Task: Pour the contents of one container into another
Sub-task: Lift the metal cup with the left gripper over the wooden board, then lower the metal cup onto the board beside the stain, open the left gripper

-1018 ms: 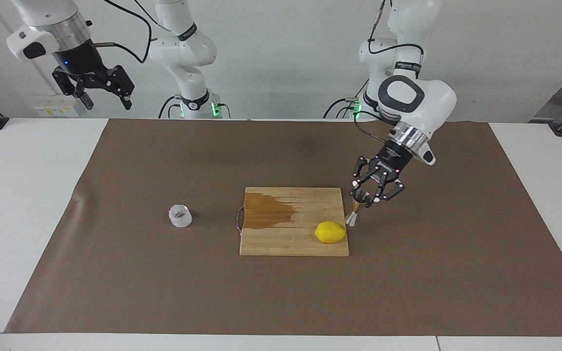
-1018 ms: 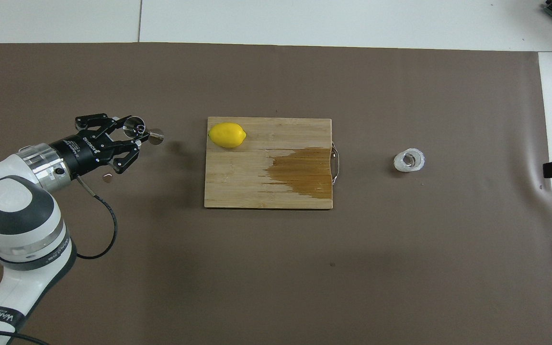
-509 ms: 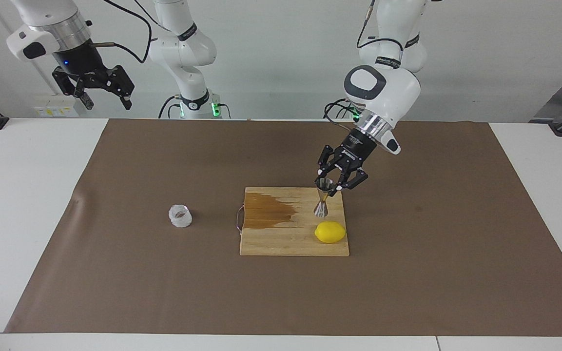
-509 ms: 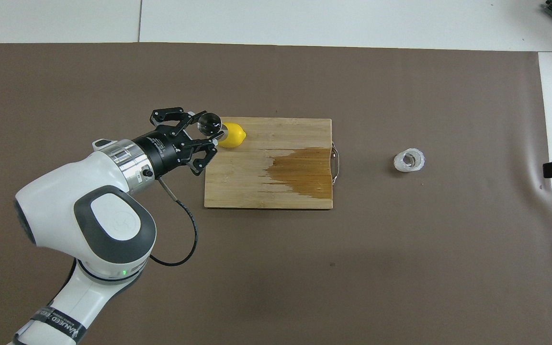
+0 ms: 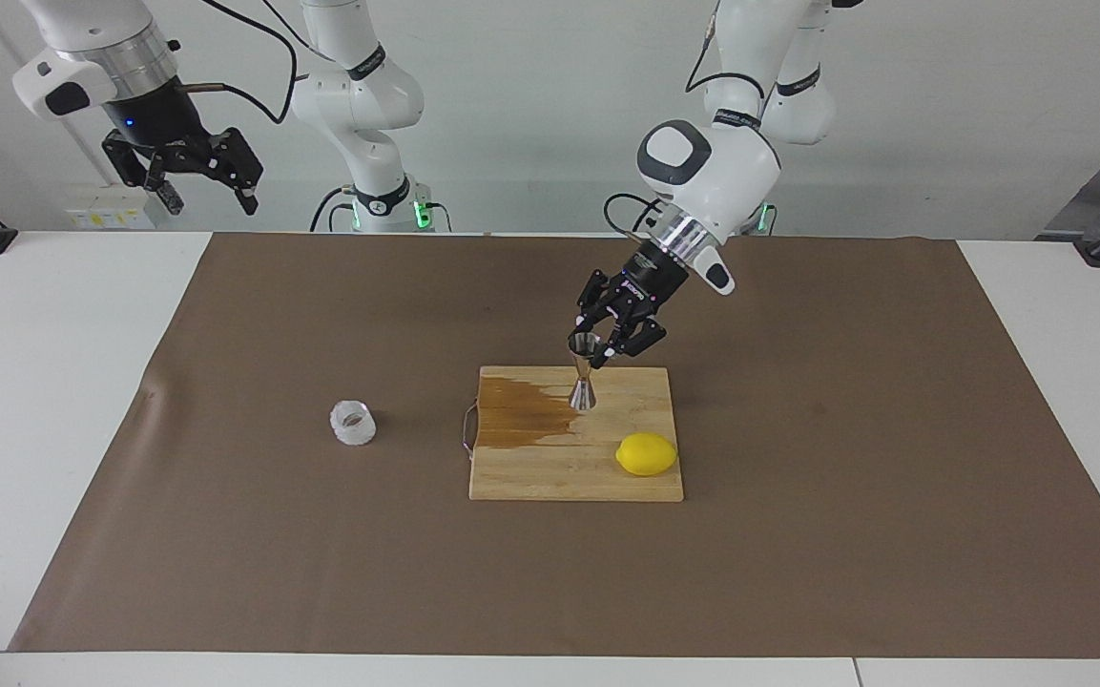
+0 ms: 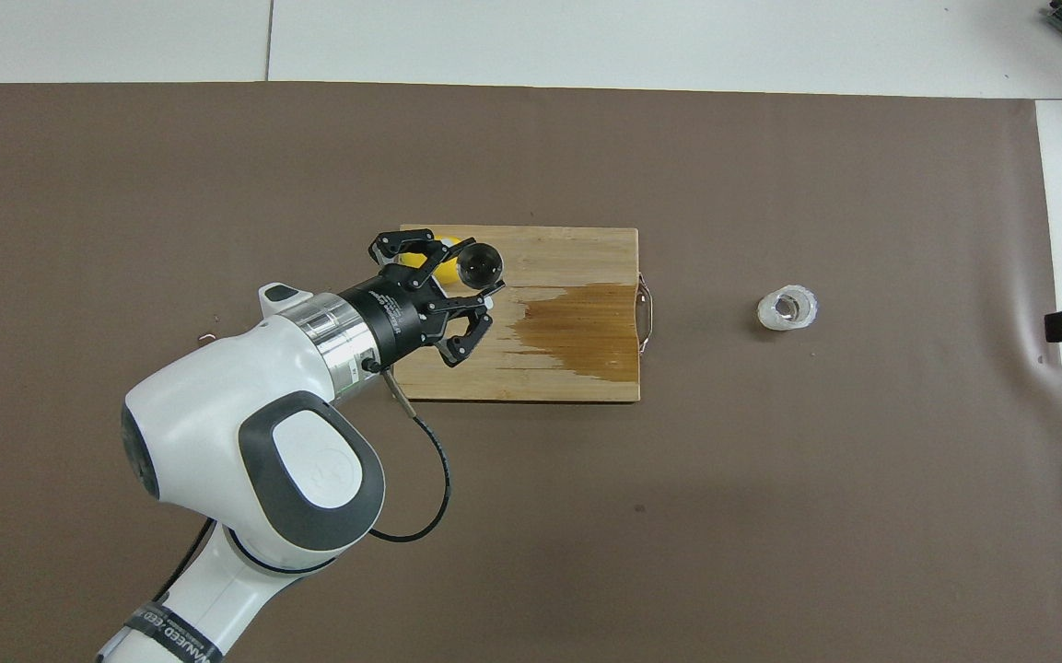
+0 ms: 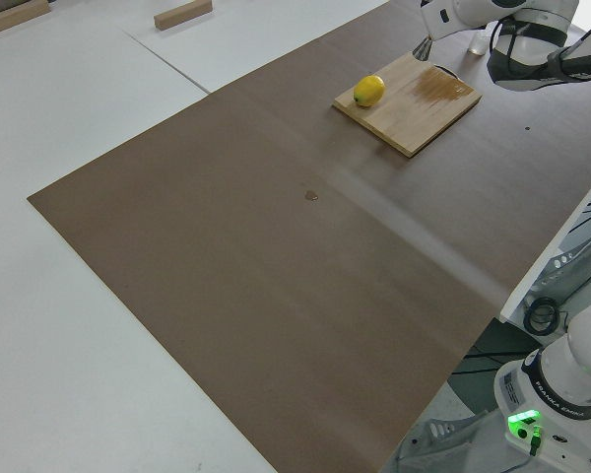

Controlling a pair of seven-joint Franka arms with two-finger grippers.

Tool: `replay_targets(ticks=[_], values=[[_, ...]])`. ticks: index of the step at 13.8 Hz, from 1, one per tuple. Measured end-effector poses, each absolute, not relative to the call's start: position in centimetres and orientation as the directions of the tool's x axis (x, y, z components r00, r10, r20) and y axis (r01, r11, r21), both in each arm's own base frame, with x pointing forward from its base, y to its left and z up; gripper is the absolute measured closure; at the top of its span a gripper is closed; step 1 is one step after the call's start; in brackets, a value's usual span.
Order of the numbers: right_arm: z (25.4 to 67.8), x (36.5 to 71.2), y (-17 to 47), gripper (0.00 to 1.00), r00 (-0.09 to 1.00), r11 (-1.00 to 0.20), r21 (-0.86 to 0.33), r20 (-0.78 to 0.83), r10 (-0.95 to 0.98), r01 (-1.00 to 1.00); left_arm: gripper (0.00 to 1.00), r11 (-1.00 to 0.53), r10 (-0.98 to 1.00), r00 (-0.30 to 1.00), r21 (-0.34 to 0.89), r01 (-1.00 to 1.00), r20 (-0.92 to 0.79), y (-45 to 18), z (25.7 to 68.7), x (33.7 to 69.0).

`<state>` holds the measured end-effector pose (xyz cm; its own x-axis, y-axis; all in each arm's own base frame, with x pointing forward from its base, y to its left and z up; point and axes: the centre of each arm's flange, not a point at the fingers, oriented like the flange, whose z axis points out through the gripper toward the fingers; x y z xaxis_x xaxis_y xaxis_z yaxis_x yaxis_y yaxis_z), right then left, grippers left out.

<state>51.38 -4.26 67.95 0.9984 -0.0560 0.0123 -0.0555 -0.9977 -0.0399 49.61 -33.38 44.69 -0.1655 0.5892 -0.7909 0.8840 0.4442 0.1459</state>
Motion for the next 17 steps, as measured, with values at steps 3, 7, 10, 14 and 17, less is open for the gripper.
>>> replay_targets(ticks=[3,7,10,14,17], values=[[68.0,51.4,-4.3,0.00,0.998,-0.998,-0.040,0.012,-0.056,-0.055,0.49,0.511,0.574,-0.237,0.117,0.852,-0.784,-35.0,42.6,50.0],[68.0,51.4,-4.3,0.00,0.998,-0.998,-0.040,0.012,-0.056,-0.055,0.49,0.557,0.567,-0.300,0.089,0.826,-0.767,-36.5,39.5,50.1],[68.0,51.4,-4.3,0.00,0.998,-0.998,-0.040,0.012,-0.056,-0.055,0.49,0.555,0.578,-0.318,0.077,0.828,-0.751,-38.1,37.1,49.5],[68.0,51.4,-4.3,0.00,0.998,-0.998,-0.040,0.012,-0.056,-0.055,0.49,0.557,0.579,-0.319,0.078,0.827,-0.750,-40.9,35.5,48.3],[68.0,51.4,-4.3,0.00,0.998,-0.998,-0.040,0.012,-0.056,-0.055,0.49,0.562,0.574,-0.325,0.073,0.824,-0.752,-40.9,35.5,48.5]])
